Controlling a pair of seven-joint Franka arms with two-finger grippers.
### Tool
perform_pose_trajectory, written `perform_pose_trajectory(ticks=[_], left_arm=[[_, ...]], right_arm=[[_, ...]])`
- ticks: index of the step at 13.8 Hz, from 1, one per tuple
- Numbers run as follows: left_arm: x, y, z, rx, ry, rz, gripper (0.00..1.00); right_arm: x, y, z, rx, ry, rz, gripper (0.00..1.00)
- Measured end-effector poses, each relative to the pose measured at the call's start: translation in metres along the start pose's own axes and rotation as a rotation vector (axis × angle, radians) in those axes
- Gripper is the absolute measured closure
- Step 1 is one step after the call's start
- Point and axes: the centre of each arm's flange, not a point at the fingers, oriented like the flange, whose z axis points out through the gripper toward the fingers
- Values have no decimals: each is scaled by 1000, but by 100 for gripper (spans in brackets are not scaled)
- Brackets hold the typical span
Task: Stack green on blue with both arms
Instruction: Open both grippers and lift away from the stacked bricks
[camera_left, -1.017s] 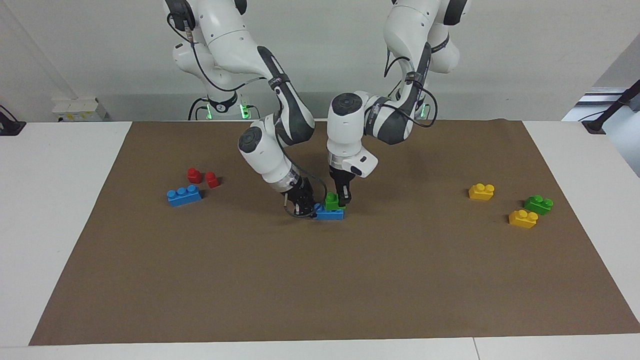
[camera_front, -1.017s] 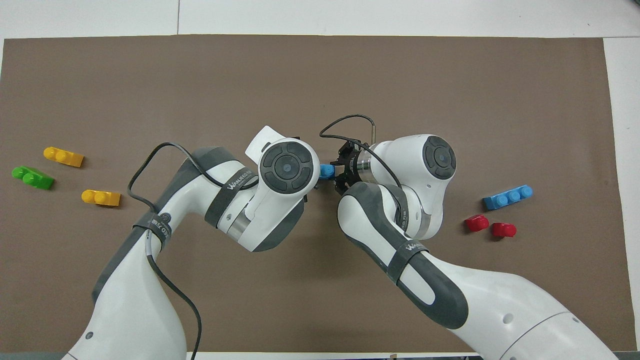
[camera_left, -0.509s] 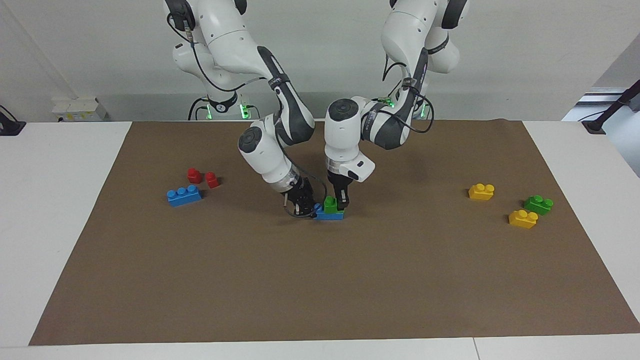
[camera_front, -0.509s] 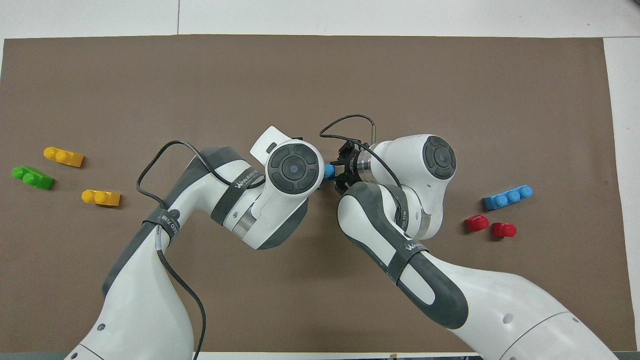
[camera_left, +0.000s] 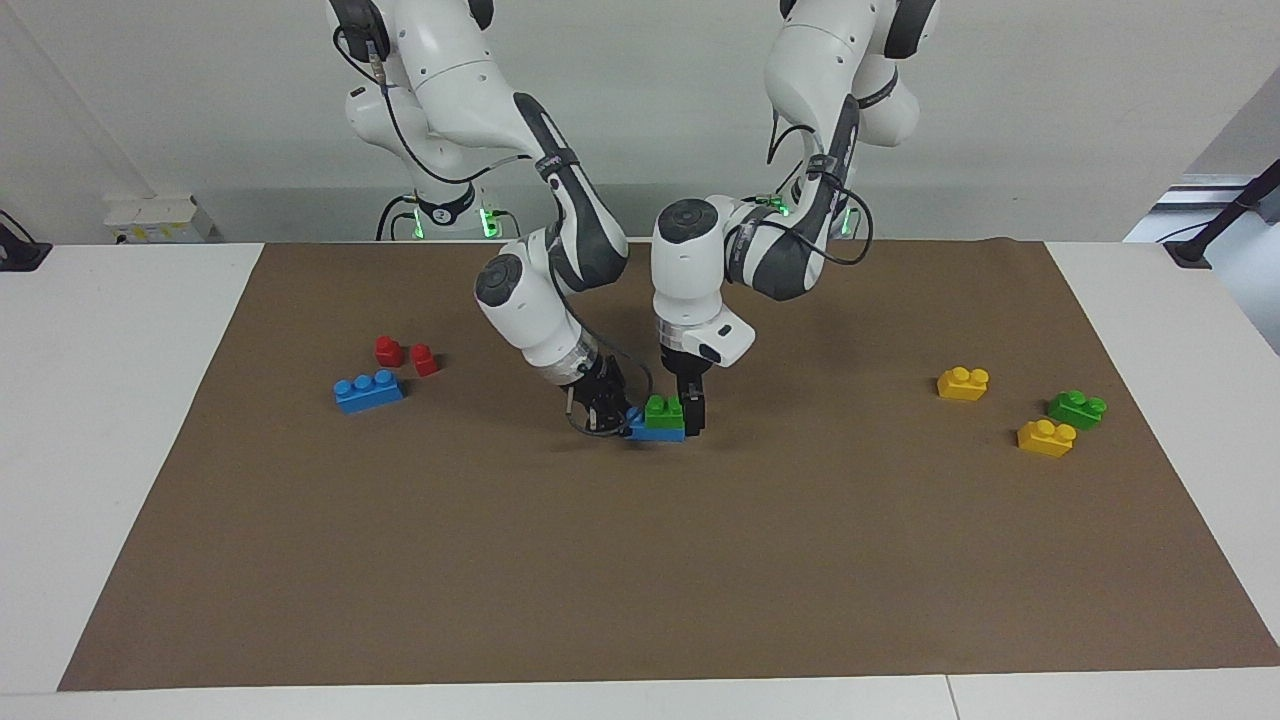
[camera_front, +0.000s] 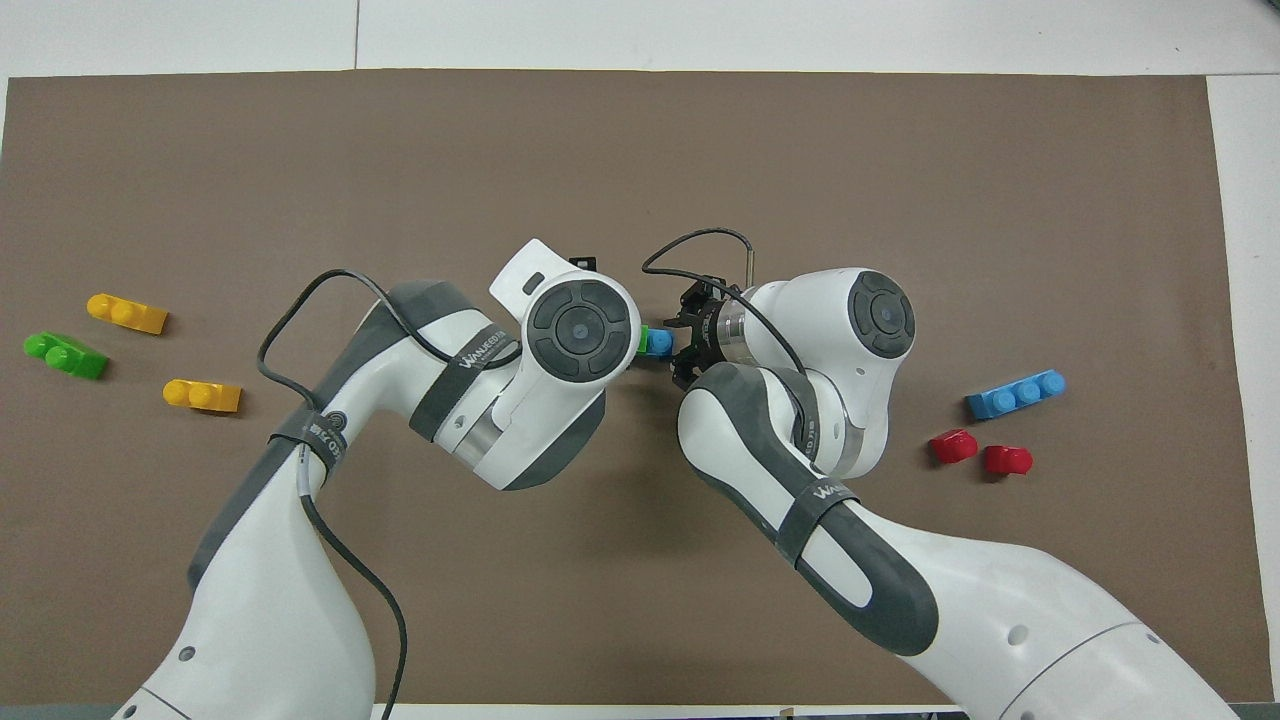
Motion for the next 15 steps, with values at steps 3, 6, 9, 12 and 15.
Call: perform_pose_trajectory(ticks=[3, 6, 9, 12, 15], left_arm=[[41, 26, -39, -29, 5, 46, 0], [85, 46, -68, -41, 23, 149, 0], [129, 66, -71, -44, 41, 261, 0], [174, 83, -72, -38, 62, 424, 0], [213, 93, -76, -21, 81, 643, 0]], right_arm=[[11, -9, -6, 13, 1, 21, 14], [22, -30, -23, 48, -11, 21, 0], [50, -58, -48, 69, -11, -137, 0], [112, -88, -80, 63, 12, -427, 0], [169, -115, -121, 19, 92, -711, 0]])
